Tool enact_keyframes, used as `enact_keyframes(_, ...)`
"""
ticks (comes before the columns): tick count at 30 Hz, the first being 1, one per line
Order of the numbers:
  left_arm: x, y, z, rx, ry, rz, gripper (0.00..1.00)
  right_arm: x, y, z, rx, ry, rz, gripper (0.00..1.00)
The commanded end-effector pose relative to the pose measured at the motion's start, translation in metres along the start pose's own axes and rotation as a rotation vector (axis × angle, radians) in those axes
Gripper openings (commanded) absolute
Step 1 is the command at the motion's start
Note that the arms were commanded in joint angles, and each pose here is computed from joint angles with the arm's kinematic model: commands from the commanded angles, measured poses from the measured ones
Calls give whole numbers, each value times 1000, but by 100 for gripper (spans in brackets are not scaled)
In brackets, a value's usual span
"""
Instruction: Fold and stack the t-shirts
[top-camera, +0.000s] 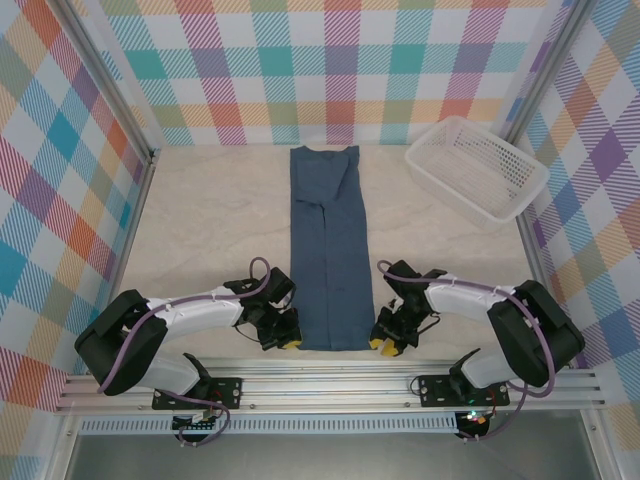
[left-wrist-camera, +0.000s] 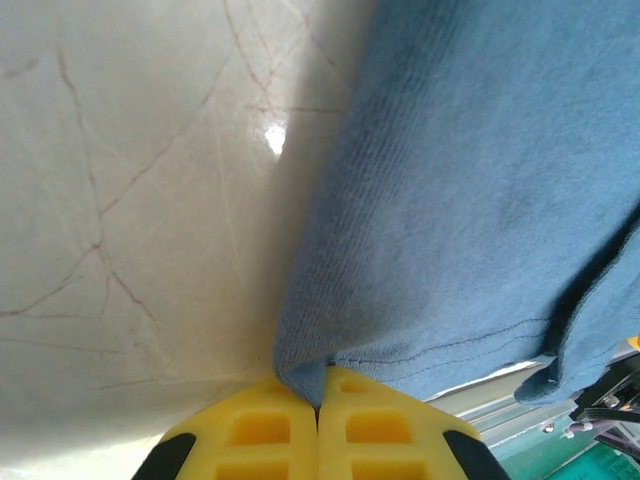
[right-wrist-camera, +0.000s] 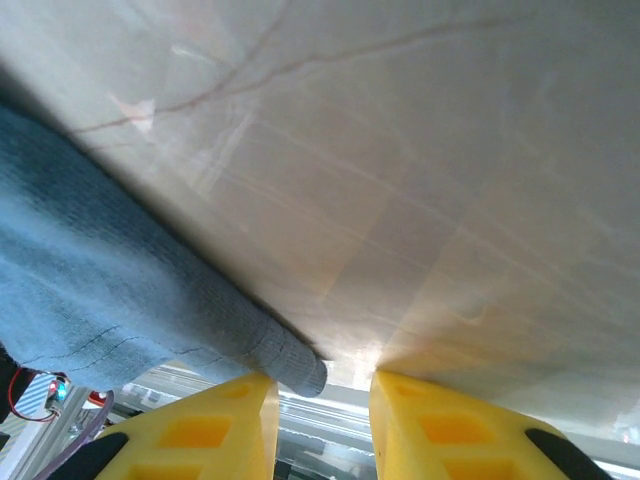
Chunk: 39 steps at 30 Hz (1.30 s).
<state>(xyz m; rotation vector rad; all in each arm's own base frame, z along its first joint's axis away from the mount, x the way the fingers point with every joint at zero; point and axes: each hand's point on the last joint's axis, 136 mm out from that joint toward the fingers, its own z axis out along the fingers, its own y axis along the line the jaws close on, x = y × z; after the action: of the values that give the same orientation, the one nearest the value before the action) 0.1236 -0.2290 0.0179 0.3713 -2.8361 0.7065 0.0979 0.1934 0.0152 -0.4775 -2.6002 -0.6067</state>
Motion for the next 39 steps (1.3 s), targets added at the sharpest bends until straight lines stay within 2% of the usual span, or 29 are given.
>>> enact_keyframes(1, 5, -2, -3, -23, 16, 33, 0, -12, 34, -4, -79, -47, -83, 30)
enact_keyframes(11, 3, -9, -2, -20, 23, 50, 0, -7, 26, 2, -38, 5, -55, 30)
enact_keyframes(19, 5, -5, -4, -26, 19, 47, 0, 1, 7, -6, 30, -12, -50, 30)
enact_keyframes(26, 5, -3, -5, -27, 14, 45, 0, 2, 3, -3, 36, -4, -43, 36)
enact_keyframes(35, 4, -3, -4, -26, 9, 42, 0, -15, 23, 6, 25, -19, -58, 26)
enact_keyframes(39, 3, -3, -6, -24, -9, 42, 0, -22, 35, 6, 3, -47, -81, 13)
